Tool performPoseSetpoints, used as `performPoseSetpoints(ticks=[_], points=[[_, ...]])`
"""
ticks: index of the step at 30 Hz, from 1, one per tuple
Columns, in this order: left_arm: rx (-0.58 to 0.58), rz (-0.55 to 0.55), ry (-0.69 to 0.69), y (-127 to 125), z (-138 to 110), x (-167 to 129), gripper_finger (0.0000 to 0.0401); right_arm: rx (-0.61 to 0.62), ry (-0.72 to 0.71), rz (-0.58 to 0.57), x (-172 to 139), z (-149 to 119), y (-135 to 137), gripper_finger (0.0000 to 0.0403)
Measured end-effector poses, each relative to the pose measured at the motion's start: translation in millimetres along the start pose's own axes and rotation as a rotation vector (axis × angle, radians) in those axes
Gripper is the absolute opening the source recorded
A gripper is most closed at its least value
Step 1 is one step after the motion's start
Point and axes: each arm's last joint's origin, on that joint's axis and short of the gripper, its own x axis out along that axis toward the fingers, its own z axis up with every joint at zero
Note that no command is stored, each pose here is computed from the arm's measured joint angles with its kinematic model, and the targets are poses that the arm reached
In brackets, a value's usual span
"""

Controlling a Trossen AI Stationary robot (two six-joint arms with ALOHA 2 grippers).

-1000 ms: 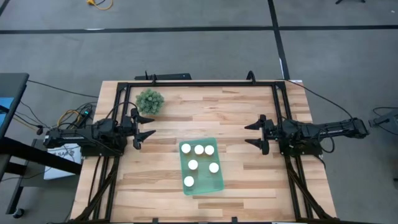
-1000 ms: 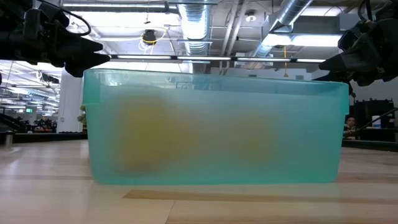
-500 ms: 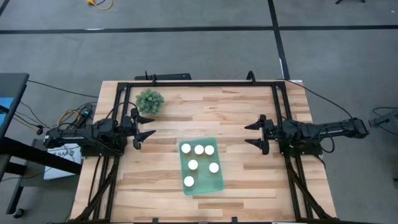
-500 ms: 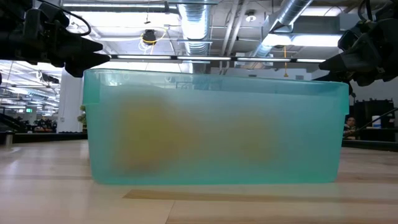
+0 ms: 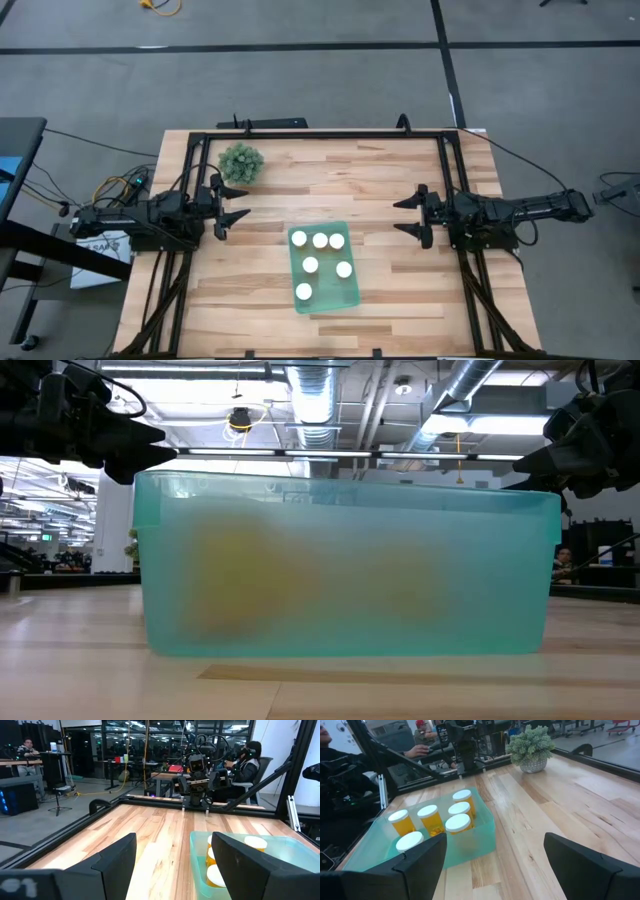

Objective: Pick and place pill bottles into a basket
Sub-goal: Return to Home Position

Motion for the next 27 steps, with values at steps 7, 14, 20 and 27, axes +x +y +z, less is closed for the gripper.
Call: performPoseSetpoints(ticks=[7, 14, 20, 27], points=[[0.002, 0.0, 0.0, 0.0, 0.0, 0.0, 0.0249, 0.0, 0.0, 0.0, 0.0, 0.0, 0.0, 0.0327], [0.005, 0.0, 0.0, 0.0, 0.0, 0.0, 0.0249, 0.0, 0.0, 0.0, 0.0, -0.1, -0.1, 0.0327], [0.008, 0.0, 0.0, 0.0, 0.0, 0.0, 0.0249, 0.0, 0.0, 0.0, 0.0, 0.0, 0.0, 0.0327], [0.006, 0.0, 0.0, 0.0, 0.0, 0.0, 0.0249, 0.0, 0.0, 0.0, 0.0, 0.0, -0.1, 0.0327]])
